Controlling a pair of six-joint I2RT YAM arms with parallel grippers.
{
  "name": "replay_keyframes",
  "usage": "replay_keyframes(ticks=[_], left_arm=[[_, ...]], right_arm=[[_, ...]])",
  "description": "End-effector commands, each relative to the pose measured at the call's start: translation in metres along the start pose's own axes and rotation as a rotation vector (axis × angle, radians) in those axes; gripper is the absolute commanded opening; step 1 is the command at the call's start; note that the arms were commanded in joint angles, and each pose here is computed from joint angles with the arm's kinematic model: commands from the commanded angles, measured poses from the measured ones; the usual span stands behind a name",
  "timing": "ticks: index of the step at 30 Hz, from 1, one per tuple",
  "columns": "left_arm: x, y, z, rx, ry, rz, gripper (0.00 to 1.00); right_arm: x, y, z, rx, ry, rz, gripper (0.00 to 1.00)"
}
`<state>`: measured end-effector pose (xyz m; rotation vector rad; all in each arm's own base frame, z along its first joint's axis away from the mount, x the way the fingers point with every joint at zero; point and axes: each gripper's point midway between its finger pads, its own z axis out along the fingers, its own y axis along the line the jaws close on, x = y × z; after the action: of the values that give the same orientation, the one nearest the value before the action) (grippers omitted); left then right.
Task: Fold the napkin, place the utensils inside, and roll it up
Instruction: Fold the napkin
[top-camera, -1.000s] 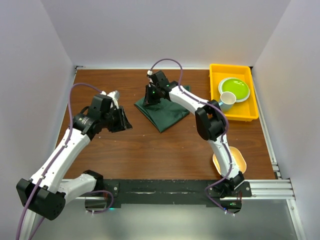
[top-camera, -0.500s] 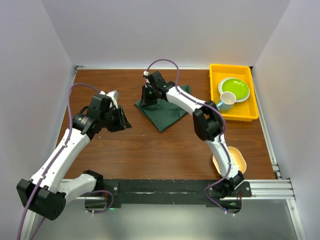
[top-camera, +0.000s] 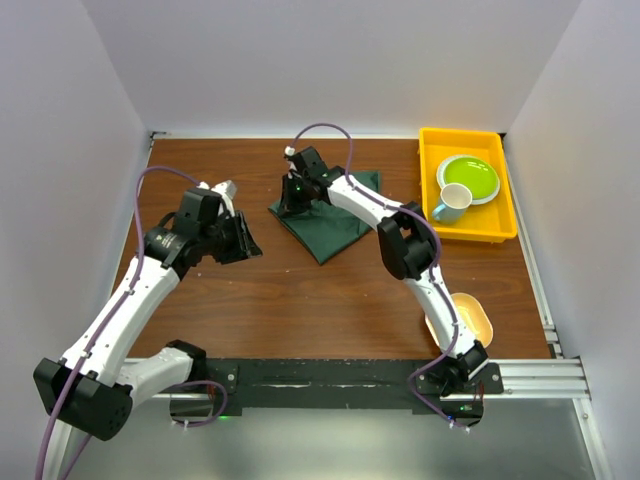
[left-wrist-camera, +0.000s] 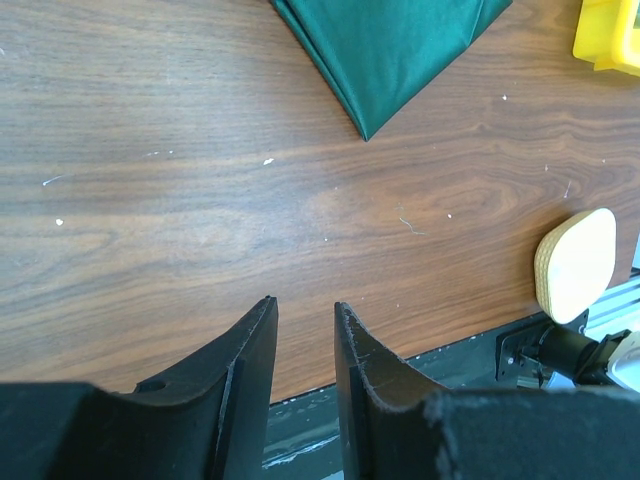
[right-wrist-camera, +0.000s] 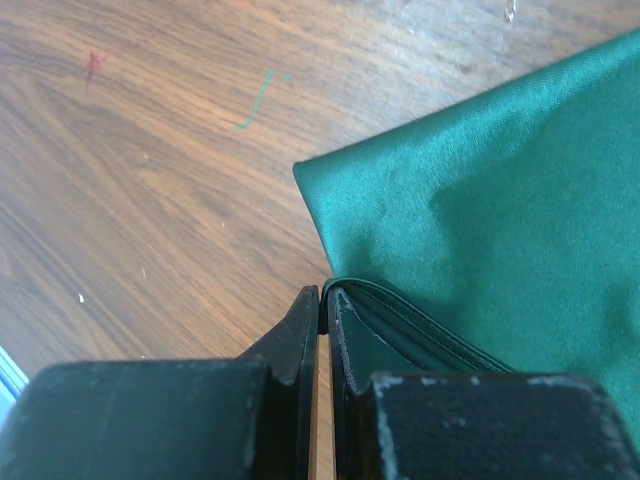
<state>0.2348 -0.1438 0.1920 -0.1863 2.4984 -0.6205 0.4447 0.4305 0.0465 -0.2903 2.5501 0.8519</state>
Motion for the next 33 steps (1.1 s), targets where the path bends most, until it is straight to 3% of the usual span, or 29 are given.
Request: replay_keyframes(ticks=[1,14,15,16,18,20,23,27,28,33], left_arm=[[-0.003,0.001,0.001,0.007,-0.011,0.018,0.34],[-0.003,0.004,0.006,0.005,0.001,0.017,0.34],[-0.004,0.003,0.006,0.006,-0.001,0.020,0.34],[-0.003,0.004,0.007,0.005,0.004,0.019,0.35],[-0.005,0.004,0.008,0.004,-0.001,0.017,0.38],[-0.005,0.005,0.013,0.004,0.003,0.013,0.41],[-0.006,0.000,0.027,0.041,0.016,-0.004,0.46],[-0.016,-0.017,0.057,0.133,0.025,-0.040,0.42],[-0.014,-0.017,0.070,0.135,0.049,-0.052,0.41],[-0.047,-0.043,0.111,0.245,0.026,-0.068,0.29]], right_arm=[[-0.022,0.024,-0.011,-0.056,-0.055,-0.026,0.01],[-0.024,0.020,-0.002,-0.049,-0.058,-0.026,0.10],[-0.024,0.019,-0.002,-0.047,-0.057,-0.024,0.13],[-0.026,0.021,-0.003,-0.050,-0.062,-0.026,0.24],[-0.028,0.023,-0.009,-0.046,-0.055,-0.029,0.35],[-0.038,0.025,-0.029,-0.018,-0.067,-0.034,0.53],[-0.057,0.030,-0.073,-0.014,-0.101,-0.026,0.67],[-0.061,0.003,-0.129,0.041,-0.122,-0.009,0.74],[-0.046,-0.027,-0.130,0.080,-0.081,0.029,0.74],[-0.008,-0.076,-0.164,0.142,-0.014,0.050,0.74]])
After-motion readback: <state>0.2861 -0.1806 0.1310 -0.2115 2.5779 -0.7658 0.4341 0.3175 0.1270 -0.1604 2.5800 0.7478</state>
